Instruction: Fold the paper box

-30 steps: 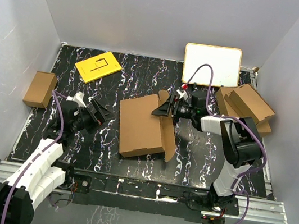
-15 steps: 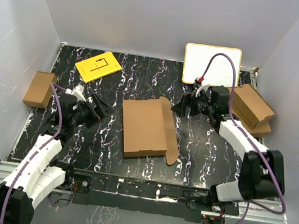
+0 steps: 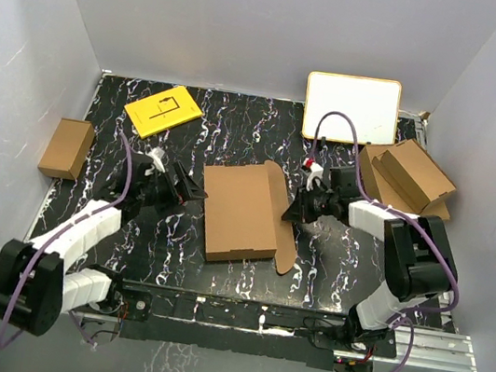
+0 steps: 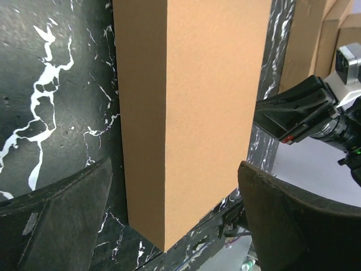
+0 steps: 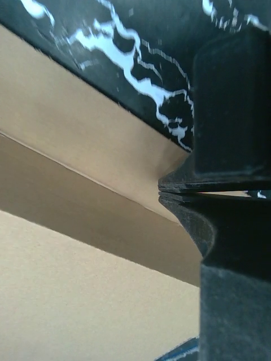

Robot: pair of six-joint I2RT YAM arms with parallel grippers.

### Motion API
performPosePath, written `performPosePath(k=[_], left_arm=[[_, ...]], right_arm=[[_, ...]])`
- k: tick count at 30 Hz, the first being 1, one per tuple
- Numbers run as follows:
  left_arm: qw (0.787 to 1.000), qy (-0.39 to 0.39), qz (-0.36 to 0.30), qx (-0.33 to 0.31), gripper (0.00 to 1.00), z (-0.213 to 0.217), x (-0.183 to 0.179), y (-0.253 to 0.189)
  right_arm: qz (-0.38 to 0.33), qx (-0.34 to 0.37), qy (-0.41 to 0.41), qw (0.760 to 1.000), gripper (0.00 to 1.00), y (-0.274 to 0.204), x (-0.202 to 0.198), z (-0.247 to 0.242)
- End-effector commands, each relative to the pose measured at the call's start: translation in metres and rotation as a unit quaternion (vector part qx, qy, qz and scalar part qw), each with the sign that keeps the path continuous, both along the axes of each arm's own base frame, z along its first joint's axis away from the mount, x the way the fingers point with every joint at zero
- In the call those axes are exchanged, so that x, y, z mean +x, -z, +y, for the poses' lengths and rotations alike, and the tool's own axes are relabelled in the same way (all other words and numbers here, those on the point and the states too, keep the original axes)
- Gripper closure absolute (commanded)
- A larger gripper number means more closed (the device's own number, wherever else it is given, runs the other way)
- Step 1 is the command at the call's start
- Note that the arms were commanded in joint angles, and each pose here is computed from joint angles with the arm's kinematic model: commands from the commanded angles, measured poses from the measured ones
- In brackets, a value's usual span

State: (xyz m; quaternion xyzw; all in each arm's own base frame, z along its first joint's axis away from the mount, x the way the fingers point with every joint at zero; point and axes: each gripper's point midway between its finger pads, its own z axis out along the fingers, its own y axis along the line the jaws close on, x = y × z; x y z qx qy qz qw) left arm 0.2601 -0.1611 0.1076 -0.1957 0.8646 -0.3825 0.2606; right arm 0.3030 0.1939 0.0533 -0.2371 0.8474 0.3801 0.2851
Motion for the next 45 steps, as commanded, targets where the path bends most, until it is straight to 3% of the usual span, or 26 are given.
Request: performPosePath(k=[1,9,16,22,25,30,37,45], left_arm=[[0.999,0.026,-0.015,0.016,0.10,-0.016,0.012,-0.001],[0.996,0.047,-0.004,0.070,0.20,-0.016,0.028,0.015],[0.991,0.060,-0.006,0.122,0.20,-0.007,0.040,0.019],[0.978,0.052,-0.051,0.196,0.19,0.015,0.049,-0.015],[0.978,0.061,-0.103,0.172,0.18,0.009,0.045,-0.044],[0.985,0.061,-0.129,0.101,0.19,-0.006,0.027,-0.059],[0.980,0.062,-0.103,0.156,0.16,0.009,0.021,-0.025],[0.980,0.077,-0.053,0.177,0.15,0.014,0.012,0.017]], right_arm=[[-0.011,0.029,-0.023,0.999,0.92,-0.017,0.001,0.022],[0.018,0.057,-0.078,0.995,0.92,-0.014,-0.025,0.051],[0.014,0.068,-0.141,0.988,0.92,-0.018,-0.043,0.088],[-0.030,0.038,-0.176,0.983,0.86,-0.026,-0.042,0.090],[-0.081,0.025,-0.191,0.978,0.82,-0.040,-0.036,0.076],[-0.108,0.077,-0.158,0.979,0.64,-0.073,-0.023,0.041],[-0.047,0.174,-0.039,0.983,0.26,-0.085,-0.022,0.018],[0.092,0.160,0.073,0.980,0.12,-0.041,0.000,0.023]])
